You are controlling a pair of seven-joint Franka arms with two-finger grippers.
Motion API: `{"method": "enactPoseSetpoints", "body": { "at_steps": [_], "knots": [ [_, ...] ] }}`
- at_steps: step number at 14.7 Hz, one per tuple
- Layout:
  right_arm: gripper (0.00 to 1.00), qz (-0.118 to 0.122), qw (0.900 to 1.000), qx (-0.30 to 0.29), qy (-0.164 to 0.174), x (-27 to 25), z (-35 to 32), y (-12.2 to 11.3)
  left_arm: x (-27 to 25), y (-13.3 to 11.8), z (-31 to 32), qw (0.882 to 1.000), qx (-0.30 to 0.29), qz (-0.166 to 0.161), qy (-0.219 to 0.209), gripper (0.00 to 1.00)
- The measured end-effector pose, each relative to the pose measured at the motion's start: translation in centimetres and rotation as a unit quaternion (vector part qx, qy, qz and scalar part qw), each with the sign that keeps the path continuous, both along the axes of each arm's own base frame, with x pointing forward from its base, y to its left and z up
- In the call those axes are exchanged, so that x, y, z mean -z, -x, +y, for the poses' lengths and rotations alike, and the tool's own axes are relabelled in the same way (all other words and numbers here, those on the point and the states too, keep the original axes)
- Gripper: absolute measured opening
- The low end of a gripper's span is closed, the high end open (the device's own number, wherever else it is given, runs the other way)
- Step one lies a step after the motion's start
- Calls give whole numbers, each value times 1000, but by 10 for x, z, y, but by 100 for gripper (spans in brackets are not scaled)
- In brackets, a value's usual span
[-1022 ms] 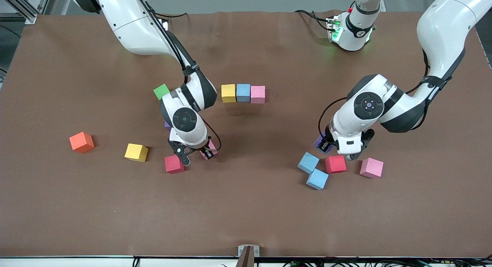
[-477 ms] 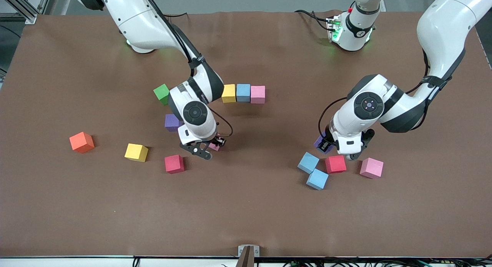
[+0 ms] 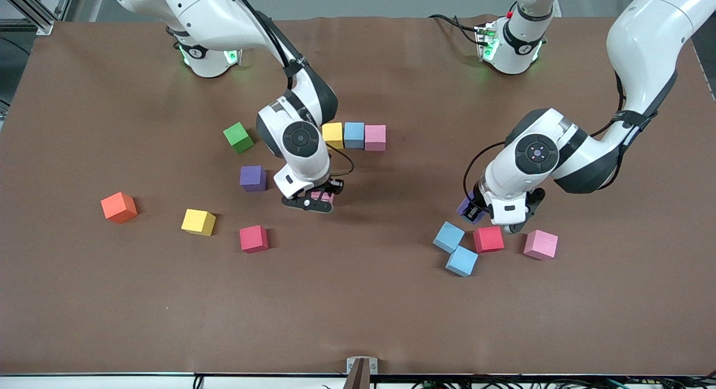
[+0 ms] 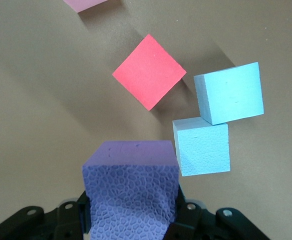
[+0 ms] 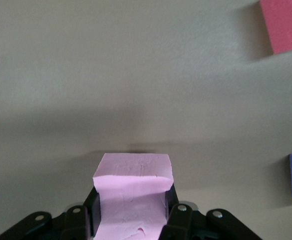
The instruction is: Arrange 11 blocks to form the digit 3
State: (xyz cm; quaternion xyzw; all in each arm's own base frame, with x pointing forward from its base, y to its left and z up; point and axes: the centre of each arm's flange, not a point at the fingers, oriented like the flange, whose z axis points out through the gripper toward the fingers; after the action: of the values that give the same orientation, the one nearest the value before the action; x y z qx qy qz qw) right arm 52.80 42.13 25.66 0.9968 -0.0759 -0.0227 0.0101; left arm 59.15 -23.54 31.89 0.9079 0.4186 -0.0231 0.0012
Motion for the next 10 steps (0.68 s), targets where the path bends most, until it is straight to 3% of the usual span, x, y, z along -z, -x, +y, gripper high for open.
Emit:
{"method": "enactPoseSetpoints", "body": {
  "at_steps": [10],
  "knots": [
    [52, -24, 999, -29, -19, 6, -6, 57, 0, 0, 0, 1000, 0, 0, 0, 59]
  ]
}}
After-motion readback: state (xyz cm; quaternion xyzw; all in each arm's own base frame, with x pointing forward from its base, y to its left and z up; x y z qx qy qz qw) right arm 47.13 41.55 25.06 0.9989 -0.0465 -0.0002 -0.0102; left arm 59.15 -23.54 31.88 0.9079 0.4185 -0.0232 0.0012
